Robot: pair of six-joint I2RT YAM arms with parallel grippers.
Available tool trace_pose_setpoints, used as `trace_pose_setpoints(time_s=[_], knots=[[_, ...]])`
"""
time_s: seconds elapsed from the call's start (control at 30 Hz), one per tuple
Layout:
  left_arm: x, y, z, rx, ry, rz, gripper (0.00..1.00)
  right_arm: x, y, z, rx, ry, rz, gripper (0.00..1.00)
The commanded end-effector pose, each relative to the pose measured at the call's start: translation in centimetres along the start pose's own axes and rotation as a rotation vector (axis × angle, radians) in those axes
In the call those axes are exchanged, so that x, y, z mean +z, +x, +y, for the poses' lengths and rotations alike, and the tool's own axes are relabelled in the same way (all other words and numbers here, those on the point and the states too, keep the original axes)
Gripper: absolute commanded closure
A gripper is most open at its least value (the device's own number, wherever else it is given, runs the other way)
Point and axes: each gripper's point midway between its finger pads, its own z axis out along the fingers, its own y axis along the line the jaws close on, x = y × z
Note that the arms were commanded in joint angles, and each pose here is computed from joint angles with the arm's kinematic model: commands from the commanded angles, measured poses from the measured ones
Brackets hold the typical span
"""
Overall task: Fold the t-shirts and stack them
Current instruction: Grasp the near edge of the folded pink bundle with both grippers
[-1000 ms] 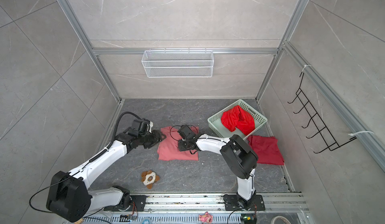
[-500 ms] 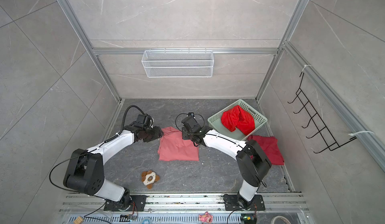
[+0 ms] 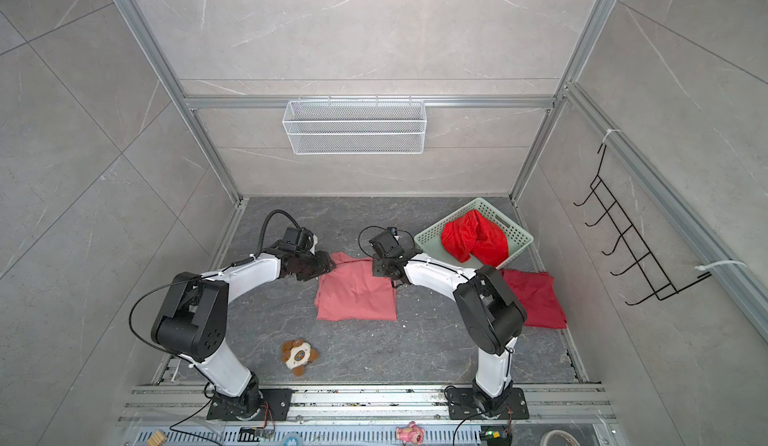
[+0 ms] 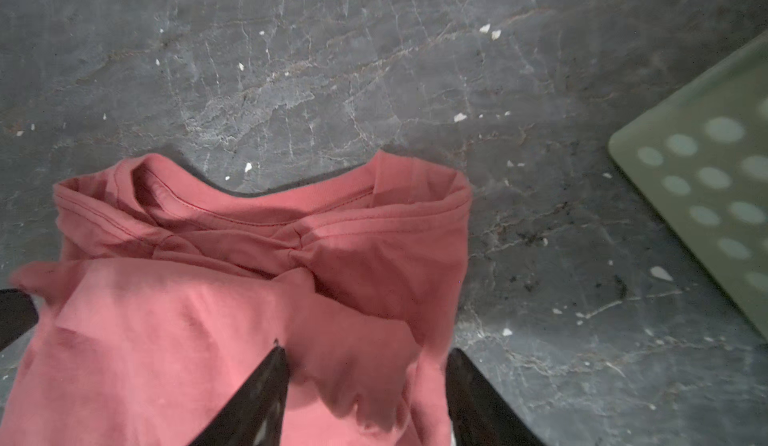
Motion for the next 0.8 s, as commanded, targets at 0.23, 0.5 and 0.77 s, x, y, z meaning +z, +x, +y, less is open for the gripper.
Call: trace_pose_setpoints(time_s=[0.23, 0.5, 0.77], knots=[[1.5, -1.9, -1.6, 0.007, 0.077, -0.032, 0.65, 2.5, 1.1, 0.9, 0.037, -0.056, 0.025, 0.47], [0.7, -1.8, -1.7, 0.007, 0.081, -0.053, 1.00, 1.9, 0.8, 0.8, 0.047, -0.046, 0.020, 0.96], [-4.5, -1.7, -3.5, 0.003, 0.135, -0.126, 1.00, -3.5, -0.4, 0.3, 0.043, -0.072, -0.051, 1.00]])
